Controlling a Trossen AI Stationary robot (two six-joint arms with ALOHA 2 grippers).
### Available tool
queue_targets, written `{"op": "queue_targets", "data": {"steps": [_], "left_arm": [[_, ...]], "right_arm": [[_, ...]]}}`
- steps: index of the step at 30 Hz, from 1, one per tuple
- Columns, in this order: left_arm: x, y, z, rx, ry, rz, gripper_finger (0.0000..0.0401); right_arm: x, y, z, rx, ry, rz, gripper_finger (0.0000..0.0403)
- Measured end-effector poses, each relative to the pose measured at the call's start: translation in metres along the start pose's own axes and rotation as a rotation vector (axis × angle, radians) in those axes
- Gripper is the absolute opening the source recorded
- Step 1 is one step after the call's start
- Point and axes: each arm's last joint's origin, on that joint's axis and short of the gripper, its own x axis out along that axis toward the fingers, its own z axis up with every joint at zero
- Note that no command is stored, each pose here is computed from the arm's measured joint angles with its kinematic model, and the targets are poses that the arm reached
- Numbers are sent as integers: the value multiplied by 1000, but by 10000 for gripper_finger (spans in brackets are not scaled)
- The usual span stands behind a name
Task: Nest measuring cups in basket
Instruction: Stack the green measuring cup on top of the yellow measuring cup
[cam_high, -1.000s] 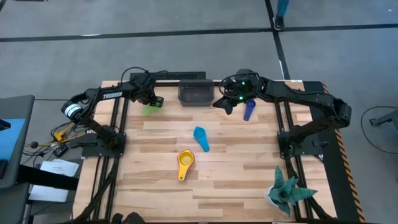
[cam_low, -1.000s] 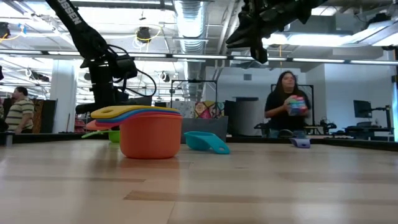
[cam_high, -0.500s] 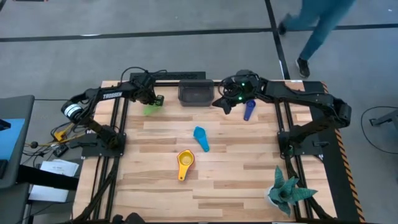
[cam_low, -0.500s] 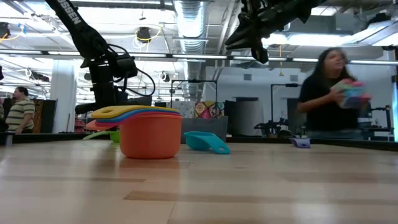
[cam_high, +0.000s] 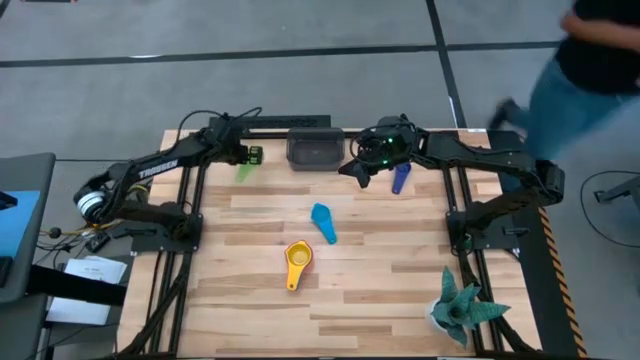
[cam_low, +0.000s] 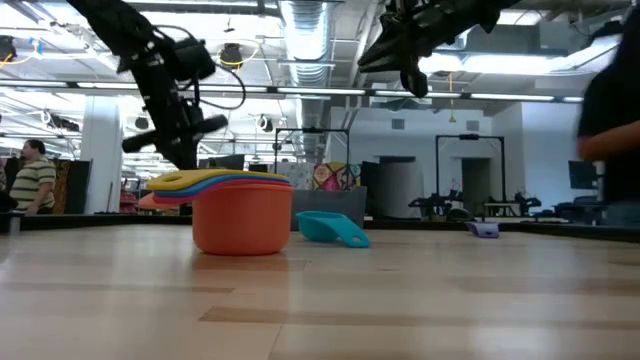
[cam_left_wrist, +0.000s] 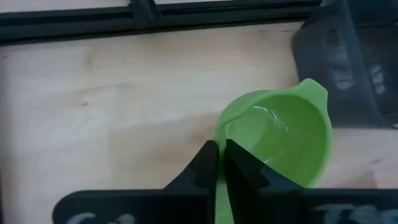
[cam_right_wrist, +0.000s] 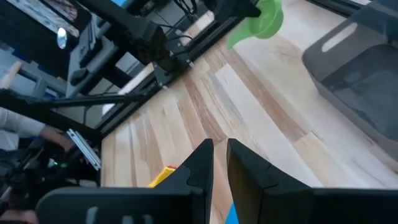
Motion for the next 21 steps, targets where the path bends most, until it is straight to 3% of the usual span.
{"op": "queue_targets", "data": {"steps": [9, 15, 21], "left_arm": [[-43, -17, -16, -63, -86, -57, 1], [-63, -35, -29, -149, -144, -143, 1], [-75, -64, -46, -182, -204, -279, 1]], "right_arm": [[2, 7, -2, -7, -11, 7, 72], [4, 5, -1, 51, -43, -48, 72], [24, -2, 1, 82, -71, -42, 112]]}}
